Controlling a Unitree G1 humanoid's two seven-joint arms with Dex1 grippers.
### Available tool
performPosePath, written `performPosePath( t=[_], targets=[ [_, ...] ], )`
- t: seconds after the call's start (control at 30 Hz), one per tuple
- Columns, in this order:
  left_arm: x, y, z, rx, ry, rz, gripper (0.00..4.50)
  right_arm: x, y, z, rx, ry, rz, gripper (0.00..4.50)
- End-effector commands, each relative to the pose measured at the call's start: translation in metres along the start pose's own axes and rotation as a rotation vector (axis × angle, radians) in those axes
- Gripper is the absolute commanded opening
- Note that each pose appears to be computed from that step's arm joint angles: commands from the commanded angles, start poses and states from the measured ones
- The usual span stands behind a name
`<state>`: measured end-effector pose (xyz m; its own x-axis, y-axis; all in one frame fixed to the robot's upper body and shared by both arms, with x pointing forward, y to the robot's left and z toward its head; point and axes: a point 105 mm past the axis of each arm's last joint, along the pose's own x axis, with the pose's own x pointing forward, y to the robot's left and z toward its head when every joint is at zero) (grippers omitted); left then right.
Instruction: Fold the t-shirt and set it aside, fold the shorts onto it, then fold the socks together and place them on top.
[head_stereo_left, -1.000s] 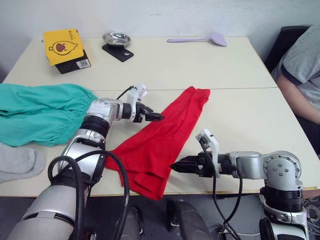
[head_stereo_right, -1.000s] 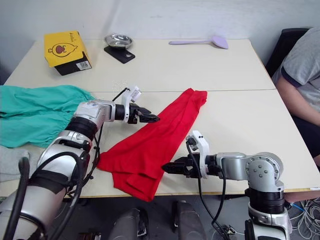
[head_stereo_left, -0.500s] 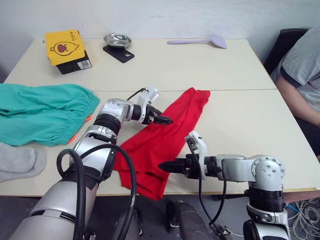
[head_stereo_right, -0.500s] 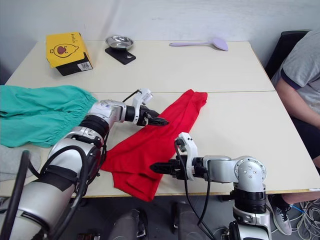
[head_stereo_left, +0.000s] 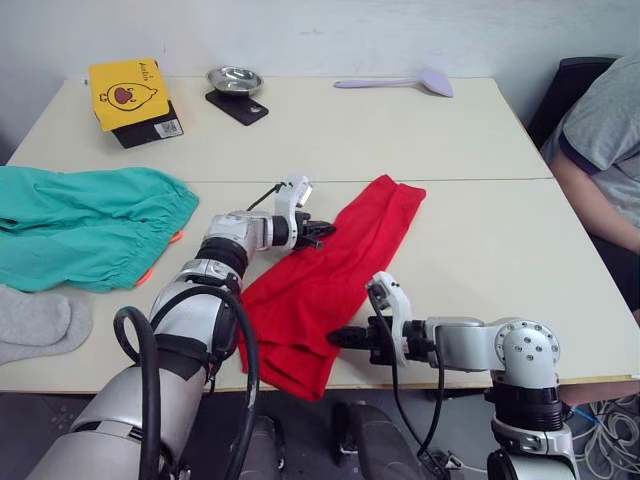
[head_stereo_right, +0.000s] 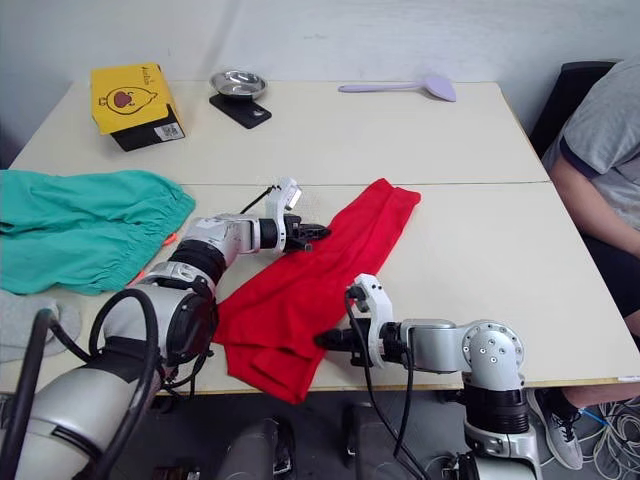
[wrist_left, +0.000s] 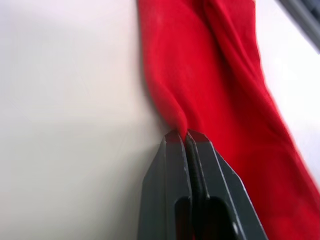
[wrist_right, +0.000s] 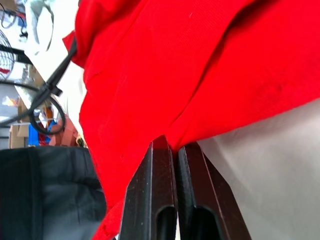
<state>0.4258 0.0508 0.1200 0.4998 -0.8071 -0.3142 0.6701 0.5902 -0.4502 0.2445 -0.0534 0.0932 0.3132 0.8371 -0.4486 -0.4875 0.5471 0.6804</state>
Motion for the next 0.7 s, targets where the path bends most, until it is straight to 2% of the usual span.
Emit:
performPosePath(
  t=[0.03,0.33,0.53,0.7],
  targets=[
    [-0.009,0.010,0.005,-0.035,-0.087,0.022,0.01,-0.010,0.002,0.003,-0.014,-0.017,0.016,0.00],
    [-0.044,0.028,0.026,0.025,-0.266,0.132,0.01,-0.041,-0.021,0.021,-0.052,-0.016,-0.074,0.00],
    [-0.070,0.022,0.013,0.125,-0.297,0.244,0.01,-0.051,-0.032,0.031,-0.092,0.023,-0.115,0.00],
    [-0.092,0.019,0.012,0.069,-0.407,0.326,0.01,-0.053,-0.036,0.040,-0.132,0.043,-0.118,0.00]
  ],
)
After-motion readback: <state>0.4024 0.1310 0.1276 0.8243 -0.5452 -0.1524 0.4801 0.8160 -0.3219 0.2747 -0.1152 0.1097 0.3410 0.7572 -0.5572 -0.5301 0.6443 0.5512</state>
